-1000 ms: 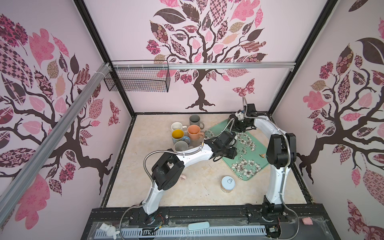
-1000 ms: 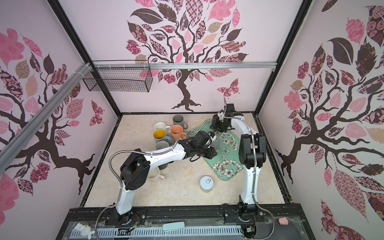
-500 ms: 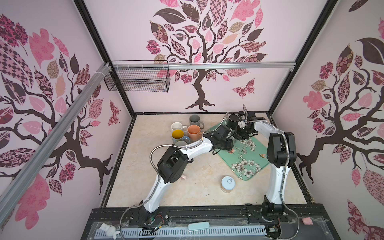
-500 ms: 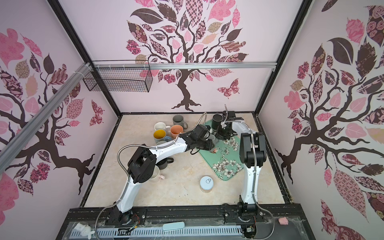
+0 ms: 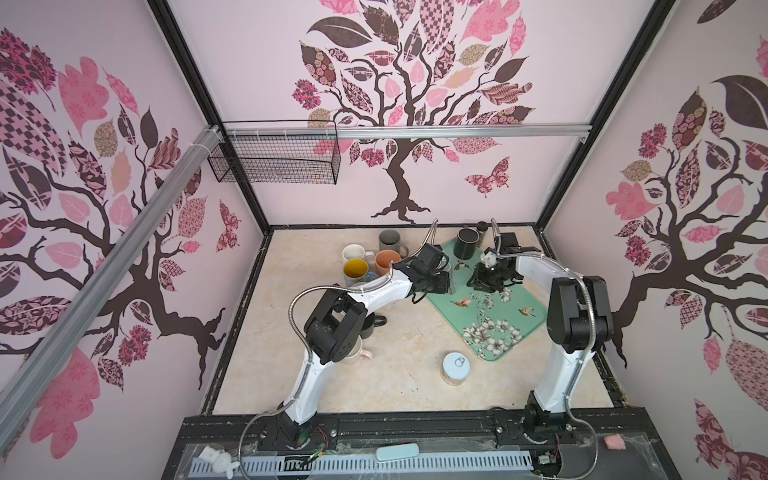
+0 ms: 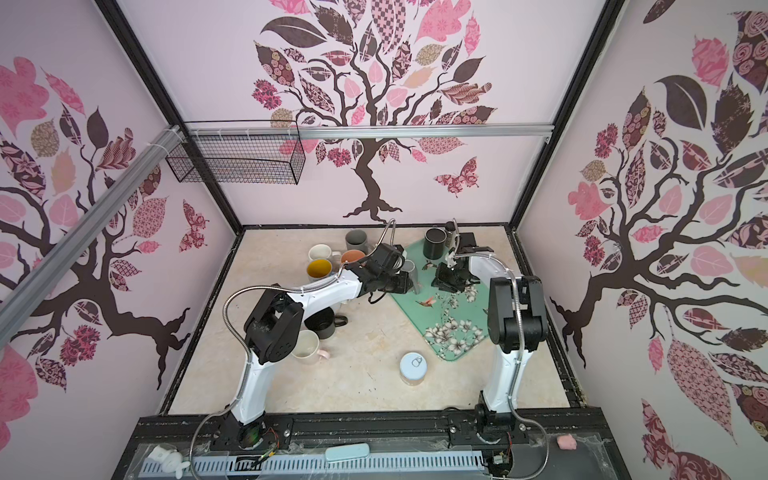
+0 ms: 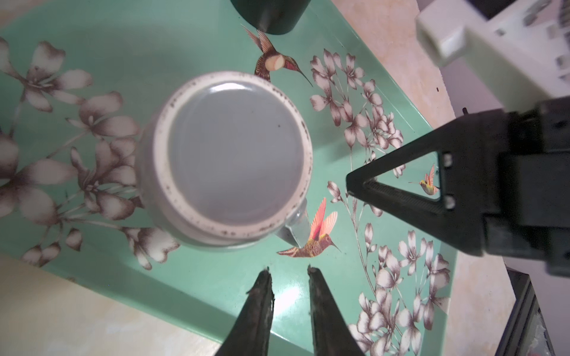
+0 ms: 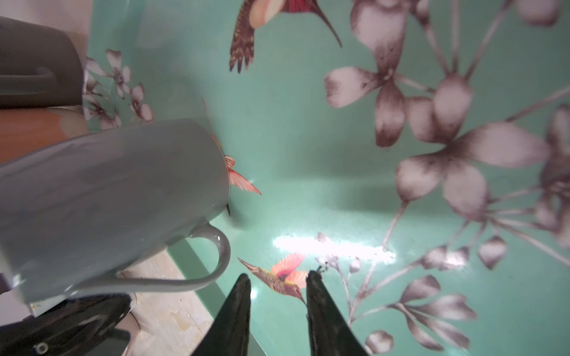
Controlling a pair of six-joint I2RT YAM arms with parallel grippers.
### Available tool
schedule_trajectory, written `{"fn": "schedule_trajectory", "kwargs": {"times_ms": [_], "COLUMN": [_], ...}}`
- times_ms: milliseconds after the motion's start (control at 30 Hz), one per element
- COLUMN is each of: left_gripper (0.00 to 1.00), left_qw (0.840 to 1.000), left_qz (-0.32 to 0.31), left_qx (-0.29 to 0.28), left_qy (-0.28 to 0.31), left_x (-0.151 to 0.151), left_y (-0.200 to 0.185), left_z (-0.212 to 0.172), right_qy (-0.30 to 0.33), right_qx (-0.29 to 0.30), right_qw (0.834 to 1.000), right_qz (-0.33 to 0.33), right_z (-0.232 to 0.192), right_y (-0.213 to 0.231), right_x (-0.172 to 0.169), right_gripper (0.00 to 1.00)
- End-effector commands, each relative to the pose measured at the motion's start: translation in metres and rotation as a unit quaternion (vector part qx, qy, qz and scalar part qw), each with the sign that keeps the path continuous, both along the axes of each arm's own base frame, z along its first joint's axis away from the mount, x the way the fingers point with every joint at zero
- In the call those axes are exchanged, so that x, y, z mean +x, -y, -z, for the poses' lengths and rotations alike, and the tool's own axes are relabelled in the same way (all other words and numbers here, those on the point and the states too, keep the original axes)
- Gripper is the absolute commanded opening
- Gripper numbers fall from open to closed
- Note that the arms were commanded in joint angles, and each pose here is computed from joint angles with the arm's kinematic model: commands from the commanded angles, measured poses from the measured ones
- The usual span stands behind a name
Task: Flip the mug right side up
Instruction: 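Close the right gripper on the light grey mug and lift it while left gripper approaches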
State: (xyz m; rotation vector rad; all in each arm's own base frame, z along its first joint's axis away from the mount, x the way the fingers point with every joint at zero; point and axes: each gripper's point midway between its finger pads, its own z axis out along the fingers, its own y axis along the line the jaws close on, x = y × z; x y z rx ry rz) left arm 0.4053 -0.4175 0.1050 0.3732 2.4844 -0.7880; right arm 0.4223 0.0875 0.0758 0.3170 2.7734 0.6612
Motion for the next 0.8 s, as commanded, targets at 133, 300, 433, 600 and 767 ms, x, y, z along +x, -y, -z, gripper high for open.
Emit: {"fn": "schedule_trajectory", "kwargs": {"times_ms": [133, 300, 433, 600, 767], "left_gripper": [0.26, 0.26, 0.26, 0.26, 0.26], "left_qw": [0.999, 0.998, 0.996, 0.994, 0.995], "left_qz": [-0.004, -0.025, -0.046, -0.067, -0.066], "left_qx": [-0.022, -0.013, -0.005, -0.002, 0.005], "left_qy": [0.039, 0.054, 0.076, 0.082, 0.077], "left_x": [-0.022, -0.034, -0.044, -0.048, -0.053], "left_y": [-0.026, -0.056, -0.084, -0.106, -0.113], "left_z": [-0.051, -0.062, -0.065, -0.063, -0.056], "right_qy": [0.161, 0.187, 0.18, 0.173, 0.163], "right_qx": [-0.096, -0.14, -0.172, -0.197, -0.202], "right_qw": [0.981, 0.966, 0.958, 0.951, 0.95], "right_qz": [-0.057, -0.11, -0.142, -0.165, -0.172], "right_z": [-0.07, -0.073, -0.063, -0.052, -0.039], "right_y": [-0.025, -0.053, -0.064, -0.073, -0.074], "right_x": [0.006, 0.005, 0.005, 0.005, 0.007], "right_gripper": [0.42, 0.5, 0.52, 0.53, 0.53]}}
